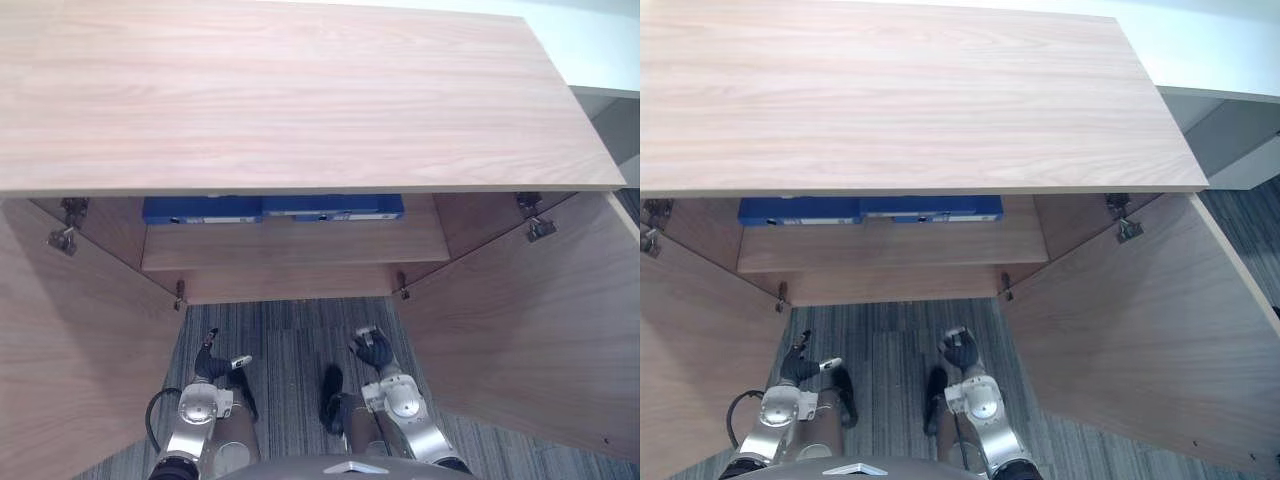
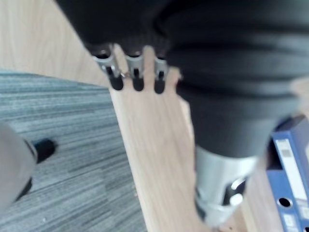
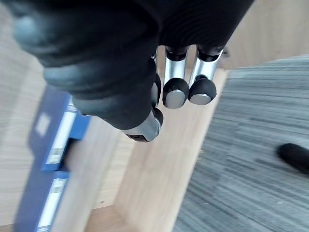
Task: Walk over to the cabinet, pick up the folder, carry it to the office cabinet, place the folder inside the office cabinet, then close the office cabinet door
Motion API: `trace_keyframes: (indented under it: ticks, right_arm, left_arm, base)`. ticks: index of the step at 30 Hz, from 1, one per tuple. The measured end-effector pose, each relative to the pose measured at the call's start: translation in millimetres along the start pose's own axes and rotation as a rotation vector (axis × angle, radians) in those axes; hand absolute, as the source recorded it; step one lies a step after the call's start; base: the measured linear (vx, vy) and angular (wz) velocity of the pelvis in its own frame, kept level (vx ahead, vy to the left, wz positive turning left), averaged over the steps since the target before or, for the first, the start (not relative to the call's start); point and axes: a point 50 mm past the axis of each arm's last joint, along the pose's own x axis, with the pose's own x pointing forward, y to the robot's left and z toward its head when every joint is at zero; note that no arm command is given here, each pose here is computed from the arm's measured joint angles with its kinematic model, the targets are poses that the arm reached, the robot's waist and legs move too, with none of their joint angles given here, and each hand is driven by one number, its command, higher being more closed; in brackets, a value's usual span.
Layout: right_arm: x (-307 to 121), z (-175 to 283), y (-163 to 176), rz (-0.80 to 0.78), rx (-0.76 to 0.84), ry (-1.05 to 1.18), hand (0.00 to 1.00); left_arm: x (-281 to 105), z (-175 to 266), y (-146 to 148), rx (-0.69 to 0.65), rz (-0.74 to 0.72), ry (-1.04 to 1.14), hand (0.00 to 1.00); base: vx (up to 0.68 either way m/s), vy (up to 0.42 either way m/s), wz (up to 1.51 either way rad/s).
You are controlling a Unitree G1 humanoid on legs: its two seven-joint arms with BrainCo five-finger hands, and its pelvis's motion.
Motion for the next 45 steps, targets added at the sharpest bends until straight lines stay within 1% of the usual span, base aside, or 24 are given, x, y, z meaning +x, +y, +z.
trace_keyframes:
  ticks: [1, 4, 9, 14, 18, 21, 31, 35, 40, 42, 45]
  right_arm:
    - [-0.6, -14.4, -3.2, -0.011, -0.002, 0.071, 0.0]
    - [-5.5, -38.1, -9.7, -0.045, 0.004, 0.187, 0.0]
    - [-11.0, -54.2, -14.5, -0.088, 0.021, 0.266, 0.0]
    - [-17.0, -69.7, -19.5, -0.134, 0.082, 0.355, 0.0]
    - [-26.3, -84.7, -20.0, -0.178, 0.158, 0.439, 0.0]
    - [-29.6, -91.6, -19.5, -0.186, 0.174, 0.481, 0.0]
    - [-35.9, -102.0, -26.4, -0.251, 0.252, 0.537, 0.0]
    - [-45.5, -108.0, -45.4, -0.381, 0.358, 0.537, 0.0]
    - [-61.5, -101.4, -83.8, -0.575, 0.431, 0.427, 0.0]
    - [-69.8, -96.6, -102.8, -0.683, 0.471, 0.367, 0.0]
    - [-77.8, -92.0, -121.0, -0.778, 0.512, 0.307, 0.0]
  left_arm:
    - [-0.6, -5.5, 0.3, 0.008, -0.009, 0.022, 0.0]
    - [-2.3, -15.7, -0.4, 0.017, -0.02, 0.063, 0.0]
    - [-11.2, -41.1, -1.6, 0.03, -0.031, 0.162, 0.0]
    - [-20.6, -62.1, -2.4, 0.035, -0.037, 0.253, 0.0]
    - [-23.2, -69.9, -1.3, 0.037, -0.04, 0.294, 0.0]
    - [-24.6, -73.0, -2.3, 0.053, -0.054, 0.308, 0.0]
    - [-26.5, -77.3, -2.7, 0.057, -0.06, 0.334, 0.0]
    - [-26.7, -77.8, -2.6, 0.063, -0.061, 0.338, 0.0]
    - [-33.7, -86.7, -0.5, 0.1, -0.064, 0.36, 0.0]
    - [-37.7, -91.4, -0.3, 0.122, -0.071, 0.371, 0.0]
    - [-41.1, -95.1, -0.5, 0.138, -0.076, 0.379, 0.0]
  base:
    - [0.09, 0.016, -0.18]
    - [0.06, 0.018, -0.08]
    - [-0.03, 0.024, -0.16]
    - [-0.05, 0.043, -0.27]
    - [0.0, 0.012, -0.04]
    - [0.04, 0.017, -0.05]
    - [0.03, 0.0, -0.06]
    - [-0.02, -0.01, -0.28]
    - [-0.02, -0.008, -0.46]
    - [-0.01, -0.015, -0.62]
    - [0.0, -0.015, -0.62]
